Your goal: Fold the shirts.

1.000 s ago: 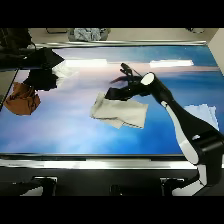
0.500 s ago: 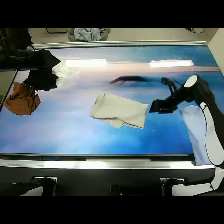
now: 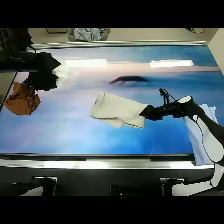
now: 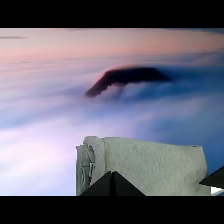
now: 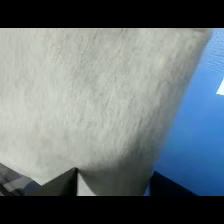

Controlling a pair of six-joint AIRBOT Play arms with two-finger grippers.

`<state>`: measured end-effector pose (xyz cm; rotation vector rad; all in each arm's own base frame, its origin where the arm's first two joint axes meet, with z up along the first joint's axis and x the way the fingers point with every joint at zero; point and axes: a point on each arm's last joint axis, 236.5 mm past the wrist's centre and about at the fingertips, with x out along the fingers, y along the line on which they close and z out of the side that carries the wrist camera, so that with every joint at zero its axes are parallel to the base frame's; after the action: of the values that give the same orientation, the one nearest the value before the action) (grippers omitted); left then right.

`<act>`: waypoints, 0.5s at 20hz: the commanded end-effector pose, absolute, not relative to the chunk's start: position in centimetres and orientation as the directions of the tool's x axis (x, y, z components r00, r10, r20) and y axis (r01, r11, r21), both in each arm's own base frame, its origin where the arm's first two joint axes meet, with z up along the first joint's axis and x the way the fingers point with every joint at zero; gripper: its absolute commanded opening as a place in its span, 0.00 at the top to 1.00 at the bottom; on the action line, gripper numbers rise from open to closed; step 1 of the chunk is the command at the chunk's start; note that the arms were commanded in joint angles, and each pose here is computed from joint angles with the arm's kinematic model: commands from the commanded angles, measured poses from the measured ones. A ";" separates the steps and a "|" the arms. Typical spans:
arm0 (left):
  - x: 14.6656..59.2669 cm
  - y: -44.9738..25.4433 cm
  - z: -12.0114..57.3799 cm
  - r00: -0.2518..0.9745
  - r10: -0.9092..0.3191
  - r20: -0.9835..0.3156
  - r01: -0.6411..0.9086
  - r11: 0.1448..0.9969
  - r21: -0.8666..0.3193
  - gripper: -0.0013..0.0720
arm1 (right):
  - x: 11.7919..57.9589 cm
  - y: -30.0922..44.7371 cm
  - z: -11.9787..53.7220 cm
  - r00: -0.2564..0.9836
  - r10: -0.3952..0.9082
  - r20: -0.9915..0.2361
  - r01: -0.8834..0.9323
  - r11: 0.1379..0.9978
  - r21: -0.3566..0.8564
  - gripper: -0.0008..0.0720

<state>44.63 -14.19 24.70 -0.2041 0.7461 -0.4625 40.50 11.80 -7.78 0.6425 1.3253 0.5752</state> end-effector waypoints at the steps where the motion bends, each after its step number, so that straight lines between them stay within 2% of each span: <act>1: 44.6 -14.2 24.2 0.632 -0.473 -0.614 0.328 0.881 -0.341 0.94 | 41.2 12.9 -8.0 0.188 0.725 -0.663 -0.030 0.678 0.734 0.89; 3: 44.5 -14.2 23.6 0.623 -0.472 -0.624 0.323 0.882 -0.344 0.94 | 42.2 12.8 -6.3 0.218 0.746 -0.630 -0.113 0.660 0.743 0.91; 6: 44.4 -14.2 22.3 0.603 -0.470 -0.644 0.331 0.883 -0.334 0.94 | 43.6 10.7 0.3 0.244 0.762 -0.599 -0.257 0.647 0.718 0.91; 10: 44.2 -14.2 20.6 0.576 -0.467 -0.671 0.319 0.884 -0.342 0.94 | 45.0 1.6 9.7 0.386 0.660 -0.644 -0.219 0.744 0.631 0.91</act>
<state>44.33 -14.18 21.72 -0.1964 0.8145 -0.4627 45.27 6.71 4.07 0.5325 1.0677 0.6586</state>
